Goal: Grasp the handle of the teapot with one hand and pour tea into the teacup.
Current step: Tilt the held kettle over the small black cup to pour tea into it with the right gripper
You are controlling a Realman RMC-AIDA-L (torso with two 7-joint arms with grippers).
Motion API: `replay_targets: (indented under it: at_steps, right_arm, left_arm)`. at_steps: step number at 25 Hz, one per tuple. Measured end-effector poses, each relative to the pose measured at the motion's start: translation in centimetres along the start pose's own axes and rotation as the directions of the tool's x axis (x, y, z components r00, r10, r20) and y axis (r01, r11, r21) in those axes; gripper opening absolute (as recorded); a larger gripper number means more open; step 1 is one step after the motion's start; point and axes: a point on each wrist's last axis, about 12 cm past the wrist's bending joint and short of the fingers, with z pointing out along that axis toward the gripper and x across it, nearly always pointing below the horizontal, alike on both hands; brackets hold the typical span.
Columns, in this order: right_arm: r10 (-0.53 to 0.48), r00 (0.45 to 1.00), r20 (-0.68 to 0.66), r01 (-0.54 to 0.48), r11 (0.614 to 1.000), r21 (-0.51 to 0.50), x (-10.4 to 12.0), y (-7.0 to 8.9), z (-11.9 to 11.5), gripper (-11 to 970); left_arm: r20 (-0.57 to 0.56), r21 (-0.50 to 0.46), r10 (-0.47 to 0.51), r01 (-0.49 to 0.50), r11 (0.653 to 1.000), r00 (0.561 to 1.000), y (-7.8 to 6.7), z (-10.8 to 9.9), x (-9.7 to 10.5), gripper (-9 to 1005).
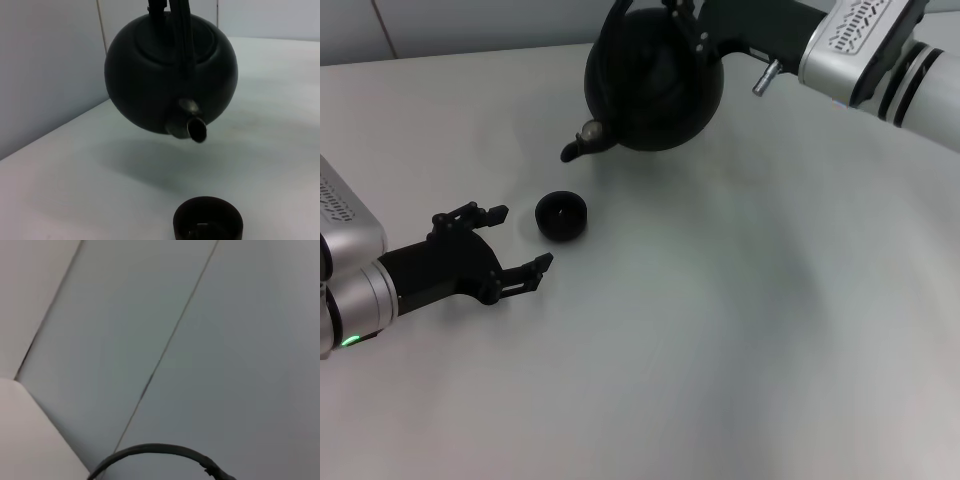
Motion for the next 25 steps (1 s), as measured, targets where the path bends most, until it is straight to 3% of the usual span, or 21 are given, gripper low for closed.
replay_targets:
  at_steps: [25]
  right_arm:
    - [-0.155, 0.988, -0.011, 0.154, 0.986, -0.058, -0.5, 0.5, 1.0, 74]
  left_arm:
    - [-0.002, 0.004, 0.016, -0.016, 1.0, 1.0, 0.3, 0.3, -0.4, 844]
